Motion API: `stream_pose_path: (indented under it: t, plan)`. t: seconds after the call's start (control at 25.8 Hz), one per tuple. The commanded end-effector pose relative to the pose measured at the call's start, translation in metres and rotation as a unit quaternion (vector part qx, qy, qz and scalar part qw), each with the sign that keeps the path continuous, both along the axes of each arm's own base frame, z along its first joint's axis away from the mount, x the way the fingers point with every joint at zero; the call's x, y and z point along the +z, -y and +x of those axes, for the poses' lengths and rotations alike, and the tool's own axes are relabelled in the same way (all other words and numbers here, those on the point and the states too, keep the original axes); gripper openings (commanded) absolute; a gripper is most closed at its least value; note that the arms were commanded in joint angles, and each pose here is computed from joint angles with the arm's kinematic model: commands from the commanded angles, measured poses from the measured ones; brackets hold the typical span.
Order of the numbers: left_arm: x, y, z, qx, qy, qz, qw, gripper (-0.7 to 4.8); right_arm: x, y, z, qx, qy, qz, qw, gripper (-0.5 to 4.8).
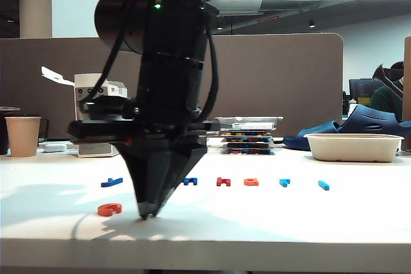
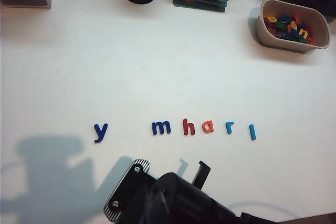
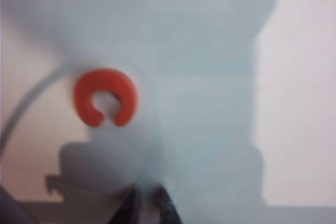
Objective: Select the appropriate letters from the row of letter magnets placed on the table to arrange into the word "car".
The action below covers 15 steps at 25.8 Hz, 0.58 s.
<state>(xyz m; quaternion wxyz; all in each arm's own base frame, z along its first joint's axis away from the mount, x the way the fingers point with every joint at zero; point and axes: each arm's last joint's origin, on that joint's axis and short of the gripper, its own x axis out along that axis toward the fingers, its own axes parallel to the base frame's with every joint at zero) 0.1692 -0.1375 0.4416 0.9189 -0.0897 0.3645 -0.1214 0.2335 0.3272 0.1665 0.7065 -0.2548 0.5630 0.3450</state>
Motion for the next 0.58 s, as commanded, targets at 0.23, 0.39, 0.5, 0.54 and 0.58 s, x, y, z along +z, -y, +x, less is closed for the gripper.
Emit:
stream_pose_path:
  t: [0.23,0.39,0.5,0.54,0.58]
  plan:
    - [0.0019,-0.0006,-0.0006,0.001,0.005,-0.003,1.0,-0.06,-0.0106,-0.0028,0.0008,0.005,-0.013,0.014,1.0,0.52]
    - [0.0019,-0.0006,-0.0006,0.001,0.005,-0.003,1.0,-0.06,-0.0106,-0.0034,0.0012,0.006,-0.01,0.018,1.0,0.39]
    - [0.0019,-0.0007,-0.0007,0.001,0.005,-0.003,1.0,-0.06,-0.0103,-0.0042,0.0018,0.006,-0.007,0.022,1.0,-0.03]
    - [0.0019,-0.0006,-0.0006,0.001,0.005,-0.003,1.0,-0.06,-0.0102,-0.0047,0.0022,0.006,-0.006,0.024,1.0,-0.01]
    - [0.0019,-0.0006,-0.0006,0.0,0.005,-0.003,1.0,-0.06,-0.01,-0.0052,0.0025,0.006,-0.004,0.027,1.0,-0.01]
